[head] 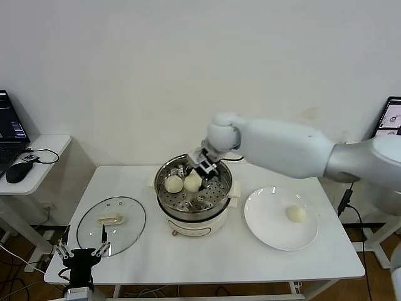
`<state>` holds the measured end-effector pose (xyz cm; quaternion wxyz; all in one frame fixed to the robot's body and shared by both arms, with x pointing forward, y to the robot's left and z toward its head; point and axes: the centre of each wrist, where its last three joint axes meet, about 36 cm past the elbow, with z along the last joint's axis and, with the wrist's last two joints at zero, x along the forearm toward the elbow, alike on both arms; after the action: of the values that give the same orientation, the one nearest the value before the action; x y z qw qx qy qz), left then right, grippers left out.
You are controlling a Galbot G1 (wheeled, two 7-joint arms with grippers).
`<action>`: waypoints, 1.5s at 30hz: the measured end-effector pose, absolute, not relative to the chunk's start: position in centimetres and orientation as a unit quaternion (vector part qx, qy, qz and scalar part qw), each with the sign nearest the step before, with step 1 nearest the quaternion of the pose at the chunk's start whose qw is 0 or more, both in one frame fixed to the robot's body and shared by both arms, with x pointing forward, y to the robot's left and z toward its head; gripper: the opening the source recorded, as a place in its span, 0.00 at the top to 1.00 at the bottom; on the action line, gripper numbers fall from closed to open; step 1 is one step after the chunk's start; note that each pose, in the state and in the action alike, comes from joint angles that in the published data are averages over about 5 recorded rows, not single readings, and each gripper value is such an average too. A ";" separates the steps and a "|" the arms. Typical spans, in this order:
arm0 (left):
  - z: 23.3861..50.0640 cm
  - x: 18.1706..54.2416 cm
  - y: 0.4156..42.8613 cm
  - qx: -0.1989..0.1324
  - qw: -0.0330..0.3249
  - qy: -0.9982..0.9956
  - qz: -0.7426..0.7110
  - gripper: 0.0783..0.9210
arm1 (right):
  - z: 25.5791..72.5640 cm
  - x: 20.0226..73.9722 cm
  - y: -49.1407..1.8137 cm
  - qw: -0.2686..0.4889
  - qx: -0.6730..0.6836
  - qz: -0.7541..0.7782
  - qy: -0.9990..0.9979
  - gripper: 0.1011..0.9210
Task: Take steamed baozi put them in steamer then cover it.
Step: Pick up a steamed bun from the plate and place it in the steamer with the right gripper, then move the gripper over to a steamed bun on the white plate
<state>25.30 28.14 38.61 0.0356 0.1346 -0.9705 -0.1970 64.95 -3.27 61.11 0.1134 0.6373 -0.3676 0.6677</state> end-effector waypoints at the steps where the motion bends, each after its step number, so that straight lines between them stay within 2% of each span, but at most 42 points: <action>1: 38.6 25.3 28.1 0.135 0.035 -0.971 -0.196 0.12 | 60.7 64.9 -3.0 0.109 0.639 0.671 -0.360 0.34; 15: 38.4 25.6 28.0 0.135 0.034 -0.971 -0.192 0.12 | 57.8 64.3 -1.3 0.068 0.661 0.685 -0.299 0.32; 18: 38.3 25.6 28.0 0.135 0.034 -0.971 -0.192 0.12 | 57.8 64.2 -1.3 0.061 0.662 0.686 -0.295 0.28; 23: 38.4 25.6 28.0 0.136 0.034 -0.971 -0.193 0.12 | 58.7 64.3 -1.5 0.054 0.660 0.688 -0.297 0.14; 28: 38.6 25.6 28.3 0.136 0.030 -0.971 -0.195 0.12 | 61.1 64.7 -2.7 0.059 0.649 0.691 -0.312 0.12; 37: 39.0 25.7 28.5 0.130 0.026 -0.971 -0.201 0.12 | 66.7 64.9 -9.0 0.122 0.596 0.683 -0.403 0.12; 45: 39.2 25.9 28.5 0.117 0.021 -0.972 -0.204 0.12 | 67.8 63.6 -18.3 0.203 0.547 0.651 -0.486 0.12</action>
<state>25.90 28.52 39.22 0.0205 0.1168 -0.9717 -0.2042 63.63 -18.32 67.77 0.2026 0.5472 -0.4855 0.6510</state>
